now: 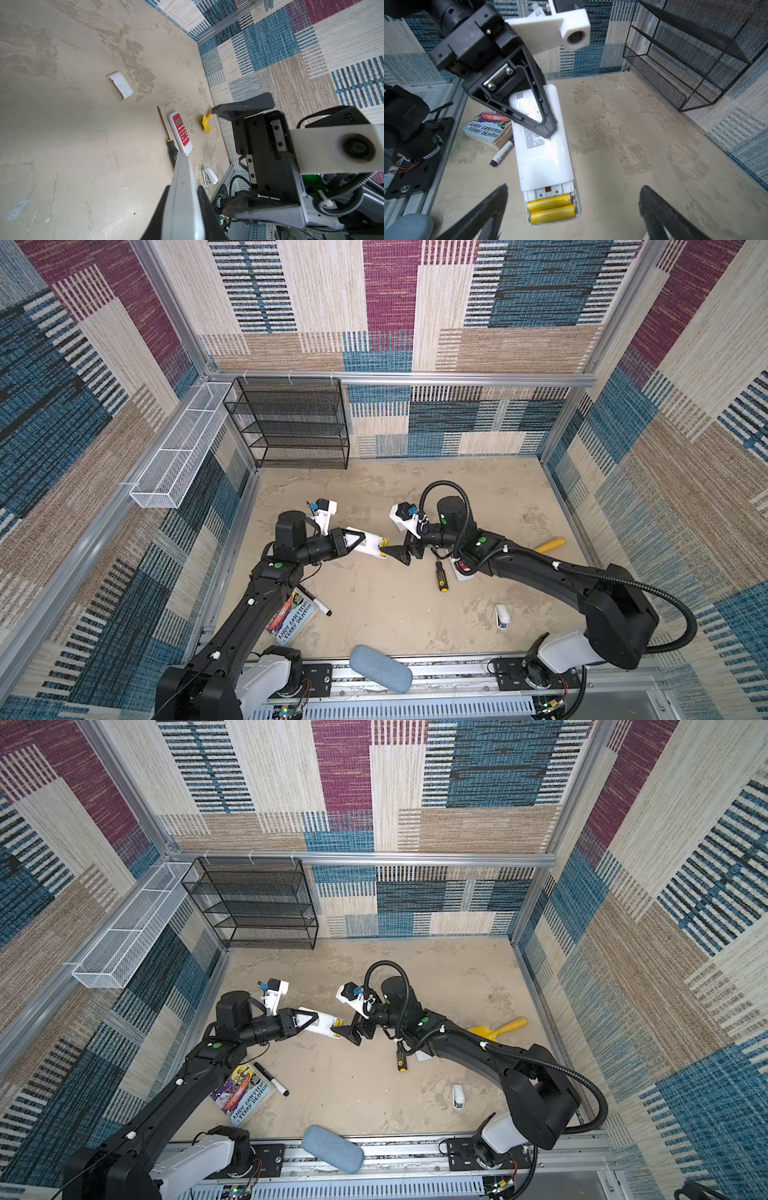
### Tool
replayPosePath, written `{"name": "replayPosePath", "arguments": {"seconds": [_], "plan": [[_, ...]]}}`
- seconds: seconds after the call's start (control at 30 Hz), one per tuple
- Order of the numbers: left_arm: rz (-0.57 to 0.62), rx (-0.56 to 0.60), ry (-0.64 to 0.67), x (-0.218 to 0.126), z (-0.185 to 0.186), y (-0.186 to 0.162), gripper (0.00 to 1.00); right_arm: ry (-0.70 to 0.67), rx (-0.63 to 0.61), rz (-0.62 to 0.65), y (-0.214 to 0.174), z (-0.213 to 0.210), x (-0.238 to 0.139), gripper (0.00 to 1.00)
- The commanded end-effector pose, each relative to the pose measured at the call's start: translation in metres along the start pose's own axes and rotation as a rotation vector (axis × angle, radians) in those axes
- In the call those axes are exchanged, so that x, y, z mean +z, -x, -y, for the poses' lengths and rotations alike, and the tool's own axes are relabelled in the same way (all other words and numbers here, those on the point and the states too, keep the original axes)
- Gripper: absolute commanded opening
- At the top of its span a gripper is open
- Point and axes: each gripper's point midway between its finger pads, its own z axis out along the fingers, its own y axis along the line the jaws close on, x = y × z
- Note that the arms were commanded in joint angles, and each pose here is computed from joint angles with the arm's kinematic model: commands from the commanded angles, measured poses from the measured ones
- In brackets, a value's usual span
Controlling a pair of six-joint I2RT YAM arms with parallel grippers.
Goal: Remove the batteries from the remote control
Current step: 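Reach the right gripper to the remote in the left gripper and grasp it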
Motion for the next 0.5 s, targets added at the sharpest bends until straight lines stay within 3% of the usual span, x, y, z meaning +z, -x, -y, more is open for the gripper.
{"name": "replayPosePath", "arguments": {"seconds": [0.0, 0.47], "plan": [[-0.002, 0.036, -0.036, 0.000, 0.008, 0.002, 0.00, -0.040, -0.063, -0.004, 0.008, 0.003, 0.011, 1.00], [-0.009, 0.012, -0.013, 0.003, 0.001, 0.002, 0.00, 0.053, -0.116, -0.098, -0.005, -0.023, 0.056, 0.97]]}}
